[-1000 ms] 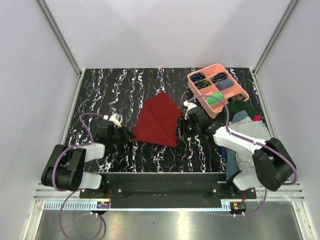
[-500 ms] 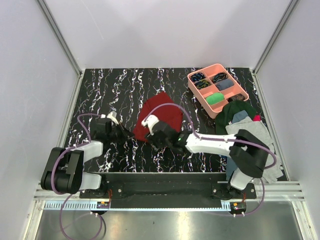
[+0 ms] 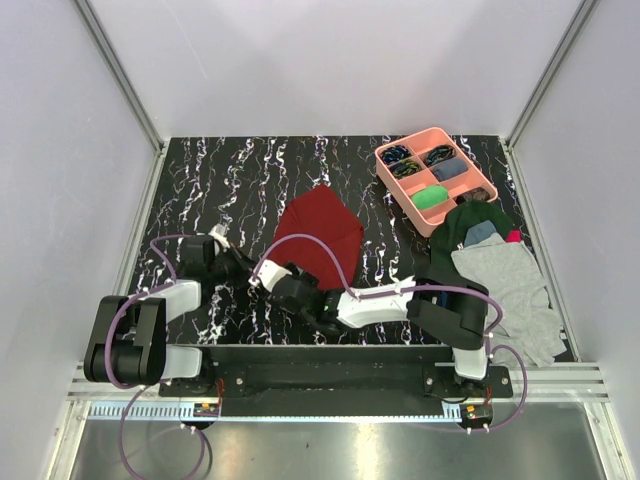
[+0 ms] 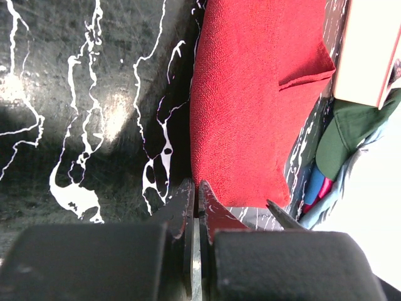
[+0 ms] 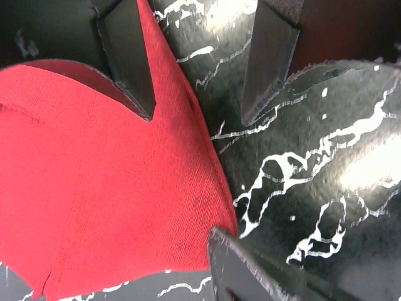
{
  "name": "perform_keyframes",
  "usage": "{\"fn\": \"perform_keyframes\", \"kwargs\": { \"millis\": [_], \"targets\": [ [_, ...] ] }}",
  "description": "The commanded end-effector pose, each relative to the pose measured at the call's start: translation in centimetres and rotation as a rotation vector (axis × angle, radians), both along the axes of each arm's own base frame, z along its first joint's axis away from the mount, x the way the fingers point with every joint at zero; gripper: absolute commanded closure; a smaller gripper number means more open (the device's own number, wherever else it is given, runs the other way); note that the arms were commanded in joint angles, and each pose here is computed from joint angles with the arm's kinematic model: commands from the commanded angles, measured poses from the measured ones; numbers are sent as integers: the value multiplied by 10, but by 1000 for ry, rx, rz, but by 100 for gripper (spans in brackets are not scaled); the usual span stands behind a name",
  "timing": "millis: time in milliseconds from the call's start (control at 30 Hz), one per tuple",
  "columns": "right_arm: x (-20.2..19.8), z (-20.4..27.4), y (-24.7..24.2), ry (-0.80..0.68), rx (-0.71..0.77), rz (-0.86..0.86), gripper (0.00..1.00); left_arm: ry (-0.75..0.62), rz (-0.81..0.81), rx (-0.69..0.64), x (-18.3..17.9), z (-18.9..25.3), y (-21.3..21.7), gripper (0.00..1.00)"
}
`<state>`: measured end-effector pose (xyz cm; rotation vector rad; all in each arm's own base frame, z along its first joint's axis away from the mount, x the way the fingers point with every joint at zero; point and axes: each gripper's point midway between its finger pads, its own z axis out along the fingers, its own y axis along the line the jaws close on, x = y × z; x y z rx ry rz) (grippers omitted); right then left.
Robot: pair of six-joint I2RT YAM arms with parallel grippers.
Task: Fold the napkin, place the utensils inside, and roll it up
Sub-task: Roll the napkin with the utensil
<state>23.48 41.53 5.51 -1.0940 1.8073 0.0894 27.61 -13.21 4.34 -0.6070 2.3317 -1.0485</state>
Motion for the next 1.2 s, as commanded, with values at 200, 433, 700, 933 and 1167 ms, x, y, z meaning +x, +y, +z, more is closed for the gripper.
{"fn": "perform_keyframes", "kwargs": {
  "millis": [200, 433, 700, 933, 1167],
  "targets": [
    [17, 1, 31, -100, 26, -17, 38, -29, -5, -49, 7, 19, 2, 100],
    [28, -19, 6, -167, -77, -94, 44, -24, -2, -49, 7, 20, 5, 100],
    [29, -21, -19, -227, -94, -130, 56, -23, -3, -40, 9, 19, 7, 100],
    [22, -27, -7, -222, -106, -8, 78, 3, -14, -23, 6, 12, 8, 100],
    [16, -35, 2, -179, -113, 108, 100, 2, -30, -17, 8, 13, 8, 100]
  ]
}}
